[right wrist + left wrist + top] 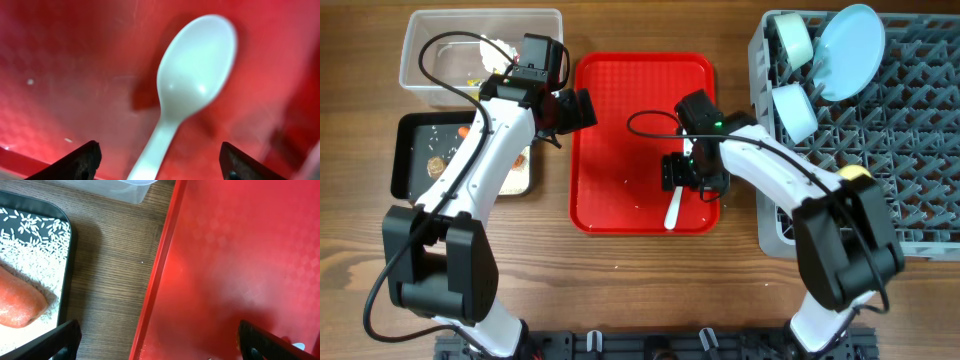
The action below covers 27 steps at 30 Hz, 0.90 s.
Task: Sort waste into correct bins and load items into the dishwasher rack
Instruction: 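Reach the right gripper to the white spoon and grasp it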
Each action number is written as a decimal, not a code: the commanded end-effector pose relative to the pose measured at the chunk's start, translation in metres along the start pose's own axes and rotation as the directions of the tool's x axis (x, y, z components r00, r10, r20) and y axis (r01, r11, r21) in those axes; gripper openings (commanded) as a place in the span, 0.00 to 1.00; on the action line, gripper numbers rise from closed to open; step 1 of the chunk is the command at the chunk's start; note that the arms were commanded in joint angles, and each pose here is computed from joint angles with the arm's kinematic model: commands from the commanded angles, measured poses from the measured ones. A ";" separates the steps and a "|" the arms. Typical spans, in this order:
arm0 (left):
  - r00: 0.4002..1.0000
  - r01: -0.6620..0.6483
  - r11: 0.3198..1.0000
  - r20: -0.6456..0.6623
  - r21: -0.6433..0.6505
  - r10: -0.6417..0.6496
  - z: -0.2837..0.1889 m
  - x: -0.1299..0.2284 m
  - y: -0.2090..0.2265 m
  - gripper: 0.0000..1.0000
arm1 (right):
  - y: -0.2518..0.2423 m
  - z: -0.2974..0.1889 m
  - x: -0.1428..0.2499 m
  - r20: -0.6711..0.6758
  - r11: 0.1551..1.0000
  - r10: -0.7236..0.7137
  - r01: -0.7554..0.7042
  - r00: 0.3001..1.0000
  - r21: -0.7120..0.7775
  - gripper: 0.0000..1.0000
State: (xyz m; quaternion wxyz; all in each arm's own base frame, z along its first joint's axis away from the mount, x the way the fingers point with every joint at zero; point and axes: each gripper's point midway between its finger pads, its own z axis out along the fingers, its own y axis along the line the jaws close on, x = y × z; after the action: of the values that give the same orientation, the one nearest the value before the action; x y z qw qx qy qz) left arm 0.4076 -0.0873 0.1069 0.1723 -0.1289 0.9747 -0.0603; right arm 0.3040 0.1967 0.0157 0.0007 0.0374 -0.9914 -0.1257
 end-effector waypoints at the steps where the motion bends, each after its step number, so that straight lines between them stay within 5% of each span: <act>1: 1.000 0.019 1.000 0.005 0.003 -0.019 -0.001 -0.003 0.001 1.00 | 0.003 0.017 0.009 -0.062 0.999 -0.026 0.024 0.998 -0.035 0.69; 8: 1.000 0.019 1.000 0.005 0.003 -0.019 -0.001 -0.003 0.001 1.00 | 0.002 0.017 0.005 -0.050 0.999 0.000 -0.002 0.999 -0.032 0.40; 17: 1.000 0.019 1.000 0.006 0.002 -0.019 -0.001 -0.003 0.001 1.00 | 0.000 0.017 0.007 -0.054 1.000 0.003 -0.004 0.999 -0.022 0.25; 27: 1.000 0.019 1.000 0.005 0.003 -0.019 -0.001 -0.003 0.001 1.00 | -0.021 0.015 -0.008 0.009 0.997 0.038 -0.039 0.999 0.067 0.24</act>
State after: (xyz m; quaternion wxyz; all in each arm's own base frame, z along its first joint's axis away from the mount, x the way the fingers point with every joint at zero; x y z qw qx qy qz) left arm 0.4077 -0.0873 0.1069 0.1724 -0.1289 0.9747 -0.0603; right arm 0.3077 0.1938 0.0063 0.0053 0.0279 -0.9917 -0.1257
